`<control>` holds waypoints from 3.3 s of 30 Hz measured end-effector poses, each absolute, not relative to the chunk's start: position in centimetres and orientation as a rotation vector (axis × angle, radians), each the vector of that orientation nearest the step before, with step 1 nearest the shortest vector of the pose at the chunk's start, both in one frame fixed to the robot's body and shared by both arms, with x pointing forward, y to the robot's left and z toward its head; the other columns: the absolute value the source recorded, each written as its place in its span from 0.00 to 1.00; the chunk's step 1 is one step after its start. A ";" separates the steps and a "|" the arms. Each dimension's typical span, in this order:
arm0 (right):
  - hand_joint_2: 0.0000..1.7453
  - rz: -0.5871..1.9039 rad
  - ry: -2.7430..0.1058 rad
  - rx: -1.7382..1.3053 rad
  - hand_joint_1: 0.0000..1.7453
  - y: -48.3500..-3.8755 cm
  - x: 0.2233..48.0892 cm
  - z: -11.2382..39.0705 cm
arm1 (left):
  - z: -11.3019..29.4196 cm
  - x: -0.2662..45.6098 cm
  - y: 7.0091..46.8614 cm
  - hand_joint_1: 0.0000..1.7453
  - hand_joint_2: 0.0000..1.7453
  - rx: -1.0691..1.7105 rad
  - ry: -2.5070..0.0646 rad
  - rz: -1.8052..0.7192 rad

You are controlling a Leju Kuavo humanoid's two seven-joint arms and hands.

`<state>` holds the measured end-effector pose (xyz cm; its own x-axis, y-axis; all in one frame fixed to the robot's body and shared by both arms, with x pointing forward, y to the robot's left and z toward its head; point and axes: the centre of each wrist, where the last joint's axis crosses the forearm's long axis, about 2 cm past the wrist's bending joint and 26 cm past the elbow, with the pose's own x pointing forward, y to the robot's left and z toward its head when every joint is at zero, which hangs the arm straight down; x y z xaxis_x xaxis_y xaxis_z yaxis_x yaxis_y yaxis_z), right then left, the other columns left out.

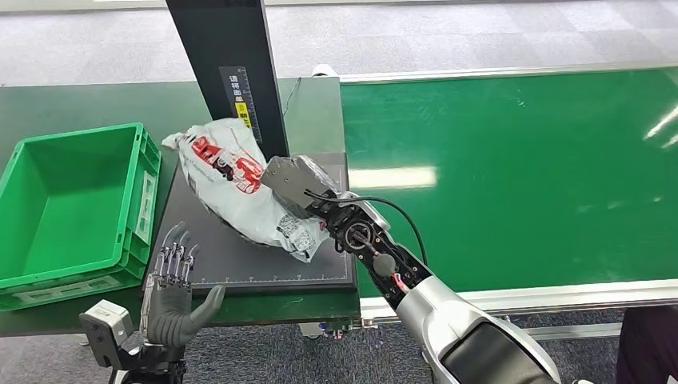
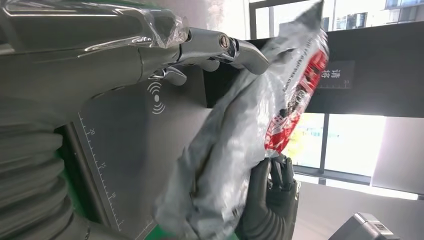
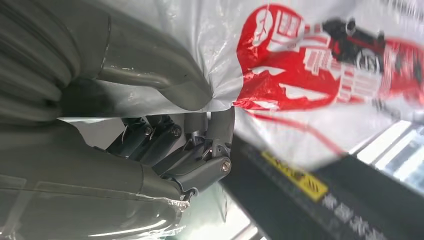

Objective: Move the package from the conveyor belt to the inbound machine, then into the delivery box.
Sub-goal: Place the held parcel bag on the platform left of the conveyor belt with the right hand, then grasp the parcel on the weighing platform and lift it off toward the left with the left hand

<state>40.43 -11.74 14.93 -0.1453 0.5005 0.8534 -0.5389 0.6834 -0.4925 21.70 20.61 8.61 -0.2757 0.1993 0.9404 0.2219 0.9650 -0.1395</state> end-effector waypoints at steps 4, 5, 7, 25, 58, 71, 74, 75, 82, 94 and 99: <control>1.00 0.863 -1.507 0.006 0.57 -11.9 40.5 15.0 | 8.6 21.7 20.5 0.00 1.00 -0.310 -1.862 -0.023; 1.00 0.852 -1.518 0.002 0.32 -11.9 40.5 15.1 | 8.6 21.7 20.5 0.00 1.00 -0.310 -1.862 -0.023; 1.00 0.843 -1.524 0.011 0.00 -11.9 40.6 15.1 | 8.7 21.7 20.5 0.00 1.00 -0.311 -1.862 -0.024; 1.00 0.655 -1.633 0.252 0.00 -12.0 40.7 15.7 | 8.7 21.7 20.3 0.00 1.00 -0.290 -1.875 -0.009; 1.00 -0.281 -1.936 0.733 0.00 -16.0 33.3 16.0 | 5.3 30.0 15.6 0.00 1.00 0.138 -1.639 -0.986; 1.00 -0.310 -1.941 0.764 0.00 -16.2 33.3 16.4 | 5.0 32.4 15.6 0.00 1.00 0.099 -1.517 -1.138; 1.00 -0.310 -1.944 0.766 0.00 -16.2 33.3 16.5 | 5.1 32.6 15.4 0.03 1.00 0.097 -1.511 -1.151; 1.00 -0.311 -1.945 0.766 0.00 -16.2 33.3 16.5 | 5.1 32.7 15.4 0.22 1.00 0.097 -1.509 -1.155; 1.00 -0.314 -1.946 0.780 0.00 -16.3 32.7 16.3 | 5.2 33.0 15.4 1.00 1.00 0.100 -1.522 -1.140; 1.00 -0.311 -1.943 0.791 0.00 -16.3 31.9 15.9 | 5.6 33.3 16.4 1.00 1.00 0.119 -1.655 -1.018; 1.00 -0.311 -1.942 0.791 0.00 -16.3 31.8 15.9 | 5.6 33.3 16.5 1.00 1.00 0.123 -1.663 -1.015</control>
<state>31.82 -16.28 15.89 -0.3101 -0.6456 0.6979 -0.3950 0.7552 0.5231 33.25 16.54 5.60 -0.3666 -0.5563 0.7457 0.4093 0.6234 0.6662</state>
